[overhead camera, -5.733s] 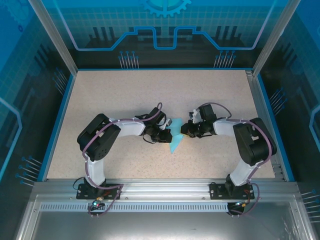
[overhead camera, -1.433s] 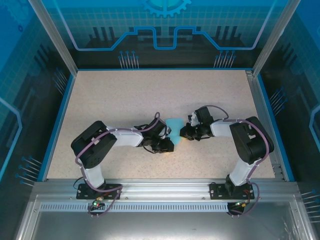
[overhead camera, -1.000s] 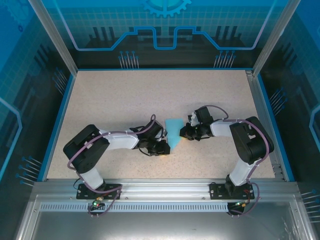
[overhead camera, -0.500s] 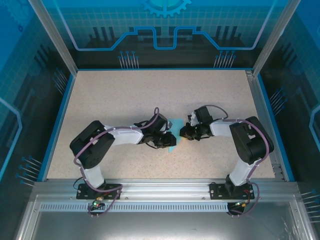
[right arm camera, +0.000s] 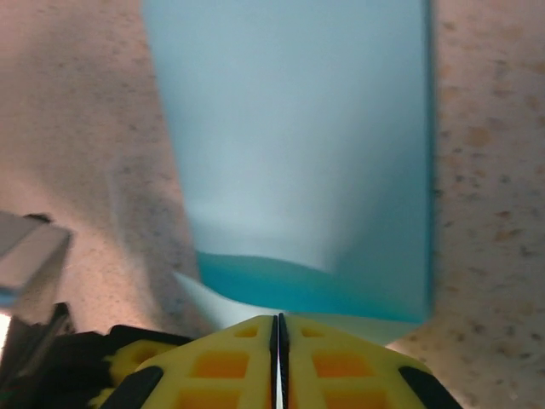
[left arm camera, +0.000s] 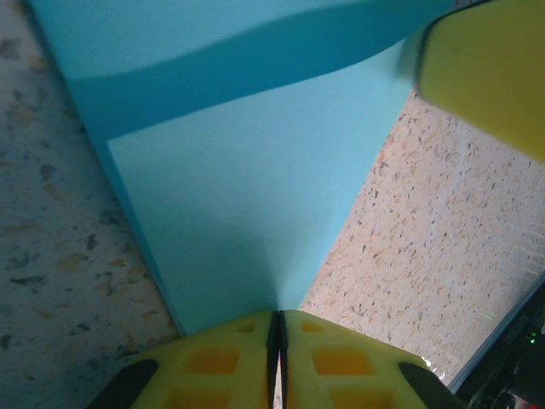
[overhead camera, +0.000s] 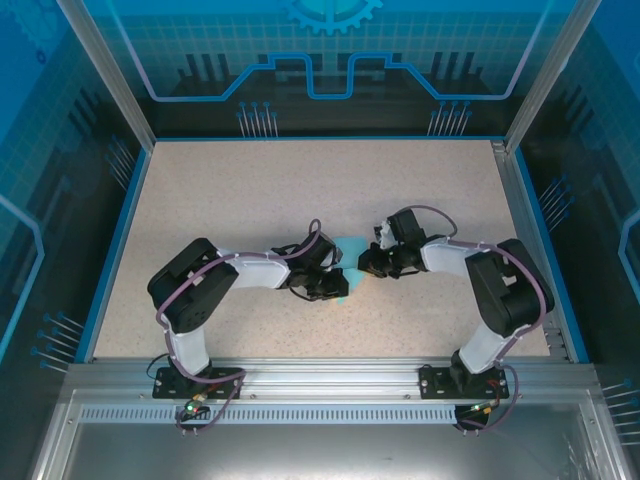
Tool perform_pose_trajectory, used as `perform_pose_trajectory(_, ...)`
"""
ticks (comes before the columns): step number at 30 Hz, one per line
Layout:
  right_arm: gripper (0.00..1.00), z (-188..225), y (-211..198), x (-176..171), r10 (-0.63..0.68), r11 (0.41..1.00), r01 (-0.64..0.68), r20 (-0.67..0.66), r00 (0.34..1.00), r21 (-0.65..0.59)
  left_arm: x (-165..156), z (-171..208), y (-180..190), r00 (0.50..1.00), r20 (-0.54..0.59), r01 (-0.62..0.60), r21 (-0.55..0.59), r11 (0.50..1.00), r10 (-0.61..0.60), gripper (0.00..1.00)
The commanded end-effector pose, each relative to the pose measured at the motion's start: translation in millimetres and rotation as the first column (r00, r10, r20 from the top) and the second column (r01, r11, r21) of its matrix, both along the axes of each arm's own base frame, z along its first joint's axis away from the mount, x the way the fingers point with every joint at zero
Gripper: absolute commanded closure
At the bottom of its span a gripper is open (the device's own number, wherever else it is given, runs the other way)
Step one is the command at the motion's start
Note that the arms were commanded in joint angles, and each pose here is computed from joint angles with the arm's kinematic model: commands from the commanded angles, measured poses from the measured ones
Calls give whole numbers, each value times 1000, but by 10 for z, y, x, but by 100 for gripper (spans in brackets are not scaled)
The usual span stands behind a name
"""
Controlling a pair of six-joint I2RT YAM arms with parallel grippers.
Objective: Fold a paper plane with a square sheet of paper (pick it up from the middle)
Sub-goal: Third fold the triangle at the center of the table.
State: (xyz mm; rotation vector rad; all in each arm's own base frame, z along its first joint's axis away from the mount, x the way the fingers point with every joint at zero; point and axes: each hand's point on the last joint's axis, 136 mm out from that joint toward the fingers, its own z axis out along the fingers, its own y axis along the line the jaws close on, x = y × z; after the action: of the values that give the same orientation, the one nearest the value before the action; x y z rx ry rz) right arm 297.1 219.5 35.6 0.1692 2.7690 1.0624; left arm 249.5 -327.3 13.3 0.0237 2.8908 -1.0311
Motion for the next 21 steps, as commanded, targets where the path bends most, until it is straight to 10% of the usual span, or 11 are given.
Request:
perform_pose_trajectory(1, 90, 110, 102, -108, 36, 999, -36, 12, 999, 30, -95, -213, 222, 999, -29, -12, 96, 995, 15, 88)
perform_pose_trajectory(21, 93, -442, -54, -327, -9, 1000, 7, -96, 995, -17, -133, -295, 277, 999, -42, -11, 123, 992, 16, 91)
